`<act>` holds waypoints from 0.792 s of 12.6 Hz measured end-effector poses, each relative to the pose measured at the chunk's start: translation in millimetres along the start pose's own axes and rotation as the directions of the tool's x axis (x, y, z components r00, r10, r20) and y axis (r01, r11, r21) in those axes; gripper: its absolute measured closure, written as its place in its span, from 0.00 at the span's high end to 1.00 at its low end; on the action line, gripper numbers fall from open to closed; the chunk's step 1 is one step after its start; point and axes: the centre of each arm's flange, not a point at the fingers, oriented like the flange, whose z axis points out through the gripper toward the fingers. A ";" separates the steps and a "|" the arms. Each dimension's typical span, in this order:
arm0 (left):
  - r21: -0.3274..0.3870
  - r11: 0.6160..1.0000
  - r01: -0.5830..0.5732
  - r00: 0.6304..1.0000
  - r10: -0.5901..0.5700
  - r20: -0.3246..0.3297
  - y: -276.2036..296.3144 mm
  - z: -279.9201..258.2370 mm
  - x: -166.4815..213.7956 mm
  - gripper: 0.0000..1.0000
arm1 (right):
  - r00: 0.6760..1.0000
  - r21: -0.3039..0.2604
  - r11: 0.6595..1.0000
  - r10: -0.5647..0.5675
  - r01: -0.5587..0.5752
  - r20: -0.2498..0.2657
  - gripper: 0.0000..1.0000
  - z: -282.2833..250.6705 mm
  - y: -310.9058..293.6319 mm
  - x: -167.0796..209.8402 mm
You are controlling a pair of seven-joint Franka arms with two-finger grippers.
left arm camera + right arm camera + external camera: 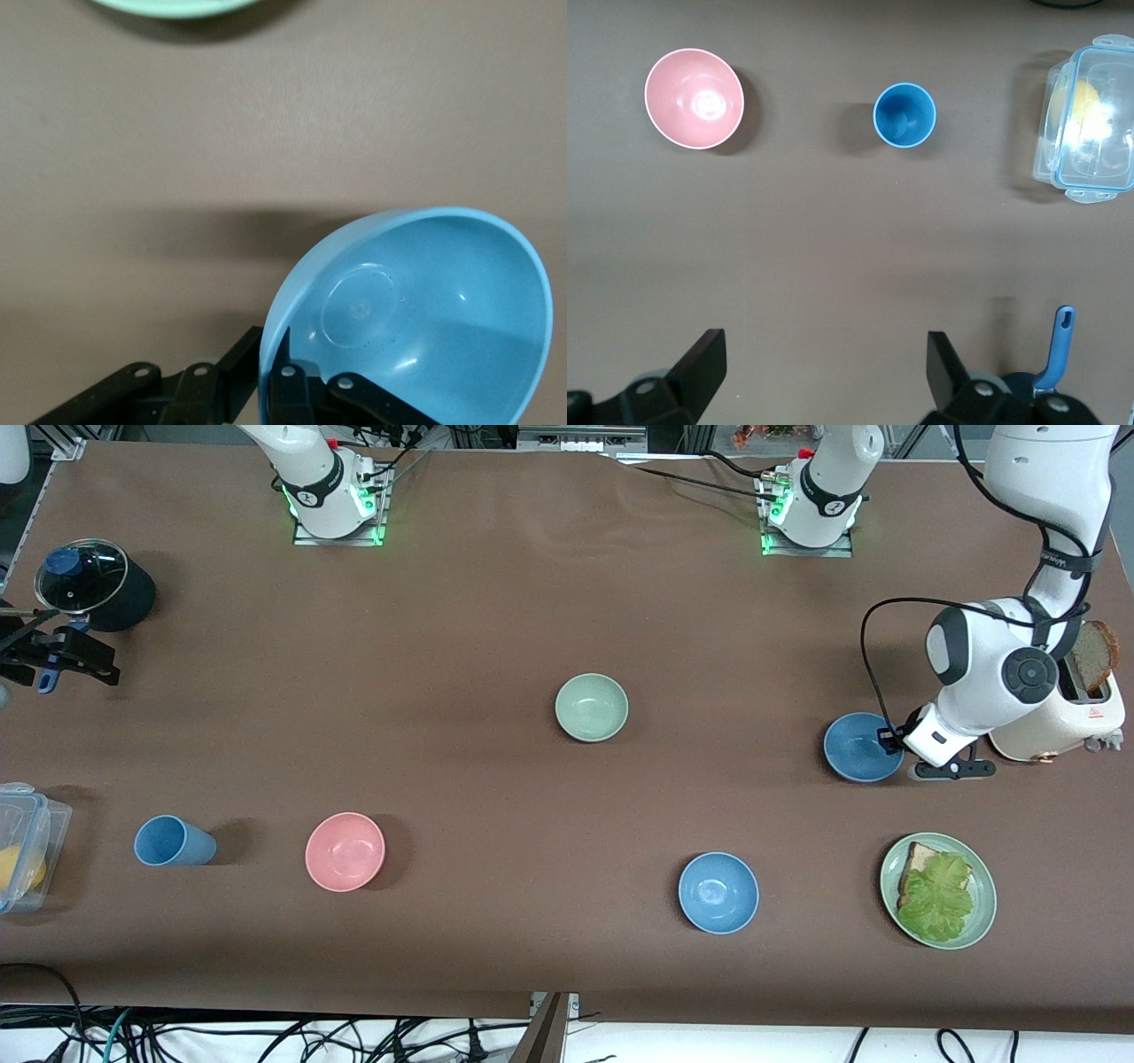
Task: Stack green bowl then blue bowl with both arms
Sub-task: 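Lift the blue bowl and carry it over the green bowl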
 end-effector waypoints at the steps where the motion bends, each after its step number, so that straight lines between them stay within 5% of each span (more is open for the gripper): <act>1: -0.026 1.000 0.006 1.000 -0.006 0.002 8.7 -16.2 1.5 0.09 | 1.000 0.000 1.000 0.000 0.000 0.000 1.00 0.0 -0.1 0.0; 5: -0.160 0.984 -0.075 0.996 0.080 0.026 108.3 -70.3 0.7 0.09 | 1.000 0.000 1.000 -0.001 0.001 0.001 1.00 0.4 -0.6 0.3; 10: -0.349 0.930 -0.115 0.985 0.153 0.082 271.9 -54.9 -25.7 0.09 | 1.000 0.000 1.000 -0.002 0.002 0.001 1.00 1.0 -1.0 0.7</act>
